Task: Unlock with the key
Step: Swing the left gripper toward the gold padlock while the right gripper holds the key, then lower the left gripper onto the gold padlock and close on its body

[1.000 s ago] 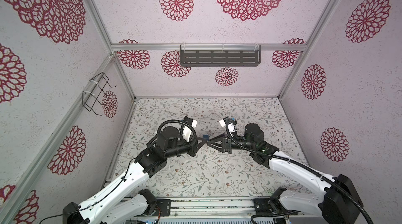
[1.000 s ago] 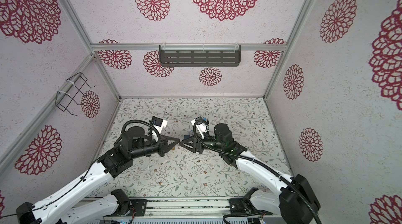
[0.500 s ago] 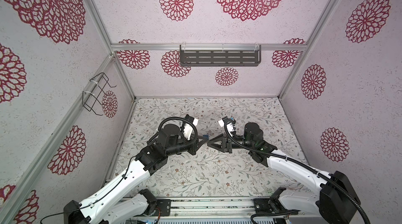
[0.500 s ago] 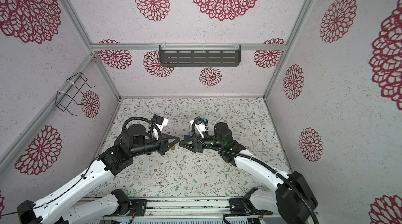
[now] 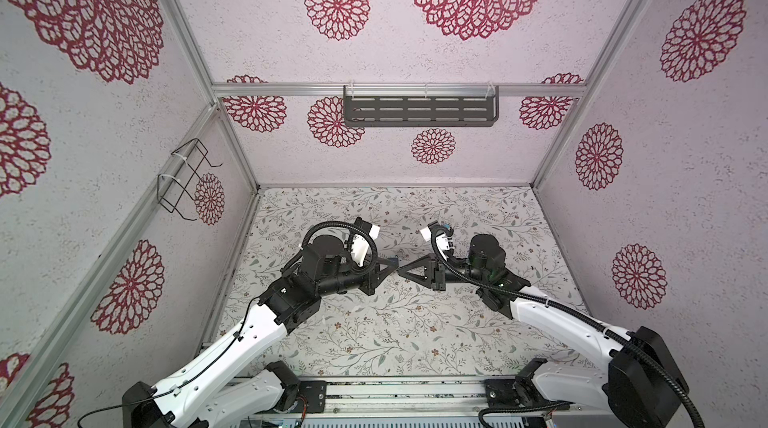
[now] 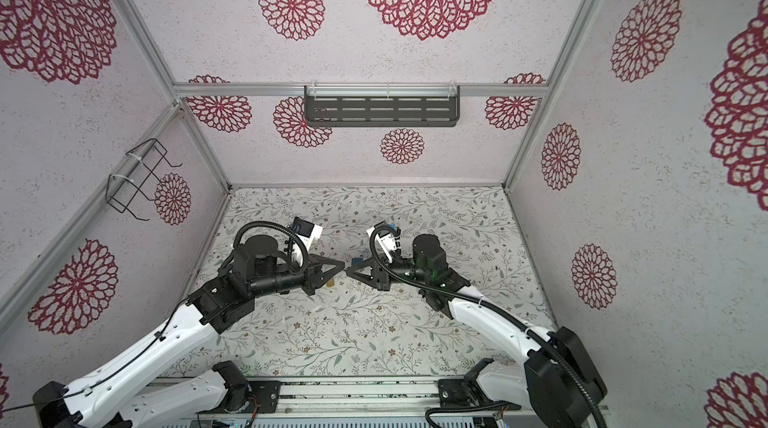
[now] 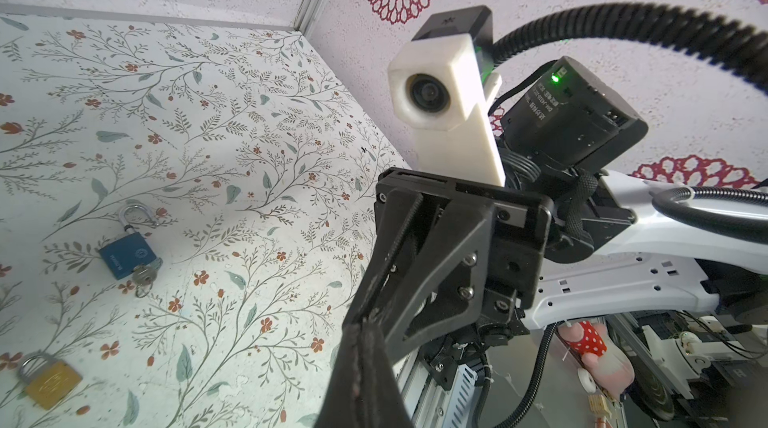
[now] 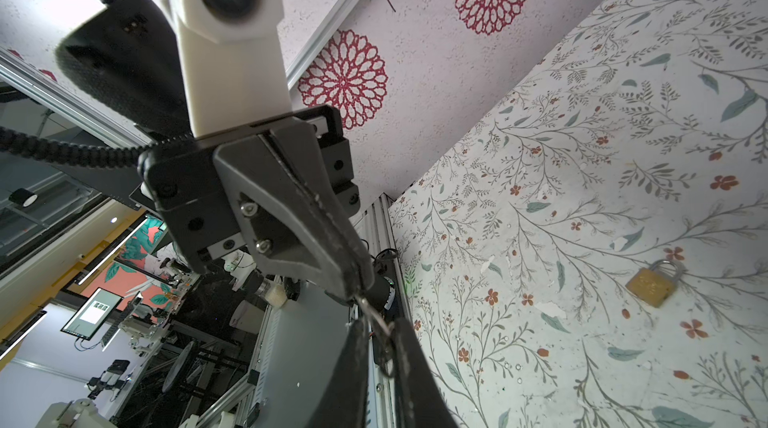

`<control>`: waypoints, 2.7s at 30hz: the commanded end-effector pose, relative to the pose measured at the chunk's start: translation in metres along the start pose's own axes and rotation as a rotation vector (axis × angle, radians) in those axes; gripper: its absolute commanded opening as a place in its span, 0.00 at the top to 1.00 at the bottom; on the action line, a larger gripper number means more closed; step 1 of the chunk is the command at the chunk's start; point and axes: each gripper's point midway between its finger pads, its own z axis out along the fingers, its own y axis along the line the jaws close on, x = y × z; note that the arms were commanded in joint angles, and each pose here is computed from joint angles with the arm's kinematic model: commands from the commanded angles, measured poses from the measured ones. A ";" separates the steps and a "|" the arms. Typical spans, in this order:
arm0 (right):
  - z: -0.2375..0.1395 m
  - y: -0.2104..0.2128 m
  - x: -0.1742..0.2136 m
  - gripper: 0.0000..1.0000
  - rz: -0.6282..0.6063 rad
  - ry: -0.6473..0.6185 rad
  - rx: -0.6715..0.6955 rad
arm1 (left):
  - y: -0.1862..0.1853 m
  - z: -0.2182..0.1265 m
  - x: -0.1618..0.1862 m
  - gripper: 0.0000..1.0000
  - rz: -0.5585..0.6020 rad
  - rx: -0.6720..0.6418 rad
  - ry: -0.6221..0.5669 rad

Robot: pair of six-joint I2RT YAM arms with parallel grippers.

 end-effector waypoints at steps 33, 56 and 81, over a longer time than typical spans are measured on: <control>-0.036 -0.057 -0.001 1.00 0.135 -0.225 0.196 | 0.055 -0.022 -0.025 0.26 -0.242 -0.312 -0.174; -0.040 -0.154 0.074 1.00 0.326 -0.219 0.393 | 0.202 0.026 0.111 0.28 -0.548 -0.917 0.110; -0.043 -0.179 0.095 1.00 0.275 -0.156 0.486 | 0.250 0.068 0.143 0.47 -0.470 -1.155 0.392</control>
